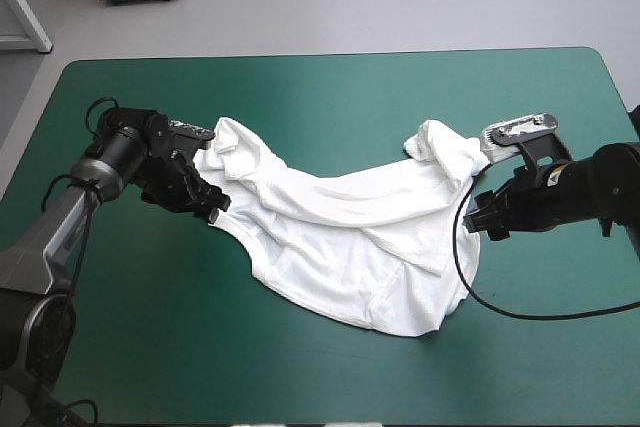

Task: Fold the cloth

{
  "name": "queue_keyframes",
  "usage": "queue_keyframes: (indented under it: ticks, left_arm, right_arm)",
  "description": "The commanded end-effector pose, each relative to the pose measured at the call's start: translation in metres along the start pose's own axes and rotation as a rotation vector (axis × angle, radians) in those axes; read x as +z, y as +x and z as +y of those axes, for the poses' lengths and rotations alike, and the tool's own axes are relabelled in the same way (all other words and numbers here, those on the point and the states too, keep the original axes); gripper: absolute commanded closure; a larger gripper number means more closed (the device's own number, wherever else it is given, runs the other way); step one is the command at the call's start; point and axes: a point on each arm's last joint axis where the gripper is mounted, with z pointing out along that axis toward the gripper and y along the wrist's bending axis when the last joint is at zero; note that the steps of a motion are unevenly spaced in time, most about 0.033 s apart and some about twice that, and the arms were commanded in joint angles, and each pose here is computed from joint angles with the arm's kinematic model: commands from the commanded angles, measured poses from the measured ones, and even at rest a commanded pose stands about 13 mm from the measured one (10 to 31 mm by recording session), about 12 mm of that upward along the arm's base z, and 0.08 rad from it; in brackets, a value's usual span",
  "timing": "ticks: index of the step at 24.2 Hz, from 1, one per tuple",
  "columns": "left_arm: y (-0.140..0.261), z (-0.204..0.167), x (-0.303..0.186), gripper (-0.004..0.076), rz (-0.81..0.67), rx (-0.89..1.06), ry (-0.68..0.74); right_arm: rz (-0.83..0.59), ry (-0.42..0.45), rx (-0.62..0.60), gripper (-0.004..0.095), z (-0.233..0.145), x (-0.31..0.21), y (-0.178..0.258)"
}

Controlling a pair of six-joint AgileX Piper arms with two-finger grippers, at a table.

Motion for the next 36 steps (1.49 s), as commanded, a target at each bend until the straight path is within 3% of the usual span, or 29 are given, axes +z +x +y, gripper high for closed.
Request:
queue_keyframes:
  ticks: [1,6,13,21,27,30,36]
  left_arm:
    - [-0.011,0.001,0.007,0.0199,-0.032,0.02,0.004]
    - [-0.024,0.005,0.037,0.0199,-0.016,0.038,0.005]
    - [-0.046,0.009,0.044,0.0199,-0.059,0.035,0.005]
    - [-0.051,0.006,0.068,0.0278,0.011,0.021,0.071]
    - [-0.05,0.002,0.077,0.0517,0.04,0.029,0.121]
    - [-0.048,0.0,0.076,0.0728,0.06,0.035,0.139]
    - [-0.041,-0.005,0.067,0.0746,0.119,0.057,0.183]
  right_arm:
    - [-0.068,0.011,-0.018,0.0259,0.004,-0.013,-0.003]
    - [-0.06,-0.006,-0.043,0.0259,0.01,-0.01,-0.004]
    - [-0.039,-0.018,-0.048,0.026,0.012,-0.003,-0.007]
    - [-0.028,-0.021,-0.048,0.0259,0.012,-0.003,-0.006]
    - [-0.012,-0.036,-0.029,0.03,0.014,-0.002,-0.004]
    - [-0.016,-0.077,-0.015,0.0355,0.017,-0.001,-0.004]
    - [0.228,-0.033,0.022,0.037,0.006,0.054,0.03]
